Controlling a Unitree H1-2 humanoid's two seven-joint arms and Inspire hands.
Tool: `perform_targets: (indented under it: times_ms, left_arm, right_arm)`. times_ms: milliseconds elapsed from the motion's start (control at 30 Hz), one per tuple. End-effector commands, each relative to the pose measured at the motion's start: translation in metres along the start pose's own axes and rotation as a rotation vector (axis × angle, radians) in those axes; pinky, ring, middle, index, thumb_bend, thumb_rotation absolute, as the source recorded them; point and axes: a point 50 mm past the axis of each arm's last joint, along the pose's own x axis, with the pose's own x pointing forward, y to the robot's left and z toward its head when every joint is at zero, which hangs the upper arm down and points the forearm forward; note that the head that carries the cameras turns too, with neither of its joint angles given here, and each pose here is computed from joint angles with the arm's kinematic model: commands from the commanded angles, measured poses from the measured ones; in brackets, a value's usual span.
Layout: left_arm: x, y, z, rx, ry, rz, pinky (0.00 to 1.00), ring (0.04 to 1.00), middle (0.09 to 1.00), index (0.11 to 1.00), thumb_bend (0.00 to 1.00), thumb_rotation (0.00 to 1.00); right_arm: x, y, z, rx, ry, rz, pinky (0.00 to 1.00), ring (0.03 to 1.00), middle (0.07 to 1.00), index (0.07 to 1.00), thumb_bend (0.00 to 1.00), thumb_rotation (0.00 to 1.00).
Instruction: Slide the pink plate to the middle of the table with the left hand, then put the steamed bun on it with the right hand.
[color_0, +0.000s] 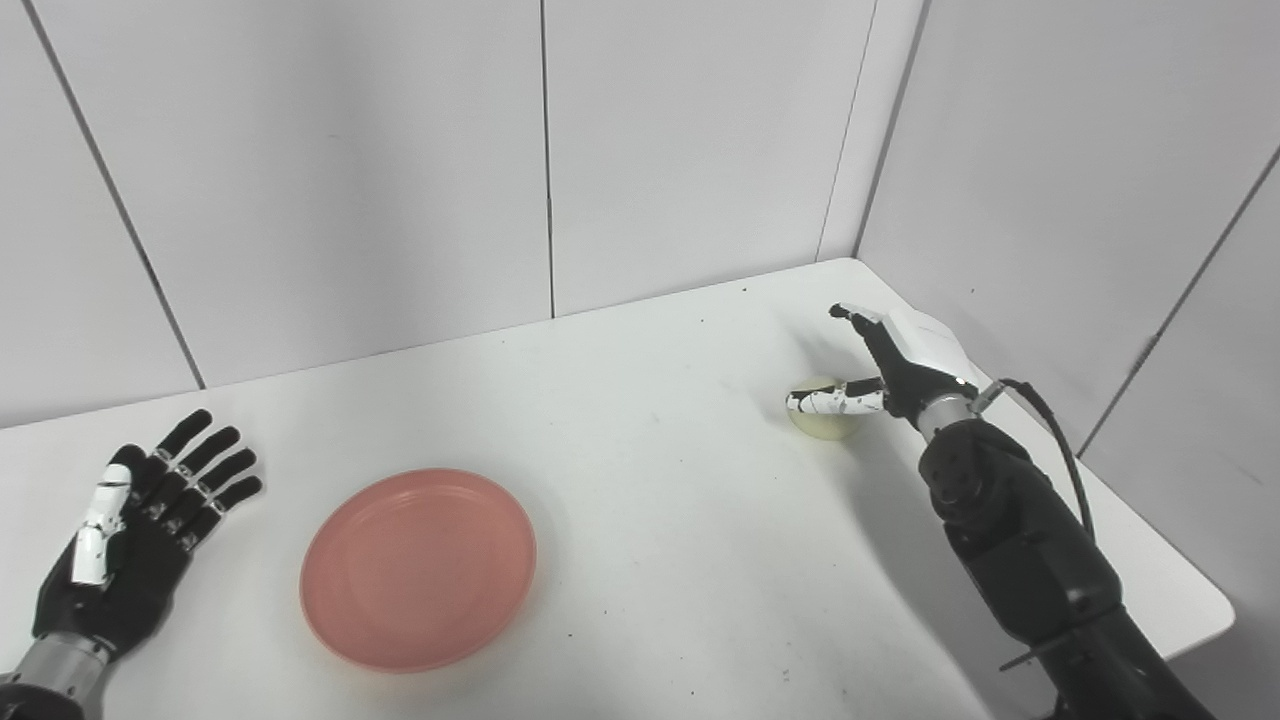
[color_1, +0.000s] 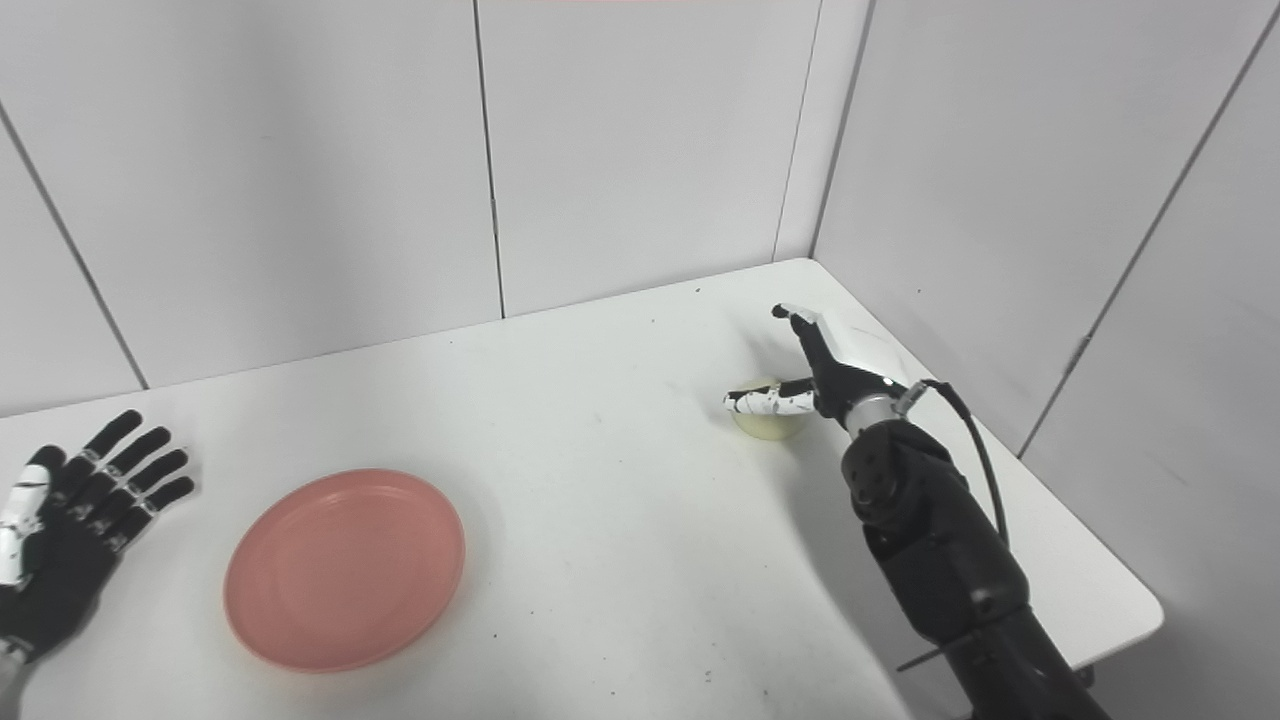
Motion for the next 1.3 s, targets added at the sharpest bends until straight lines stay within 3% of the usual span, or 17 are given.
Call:
perform_targets:
  times_ms: [0,167,1267]
  left_arm:
    - [-0.065,0.017,-0.081,-0.115,0.267,0.143,0.78,0.820,0.850,0.854,0.51,0.86]
    - [-0.065,0.017,-0.081,-0.114,0.269,0.145,0.78,0.820,0.850,0.855,0.51,0.86]
    - [-0.068,0.011,-0.077,-0.071,0.271,0.117,0.78,0.823,0.855,0.860,0.52,0.86]
  right_arm:
    - [0.010,-0.020,0.010,-0.005,-0.011,-0.069,0.72,0.862,0.907,0.875,1.00,0.49]
    - [0.013,-0.015,0.009,0.004,-0.002,-0.048,0.72,0.871,0.921,0.882,1.00,0.51]
    - [0.024,-0.002,0.001,-0.010,0.054,0.063,0.70,0.848,0.906,0.874,0.99,0.44]
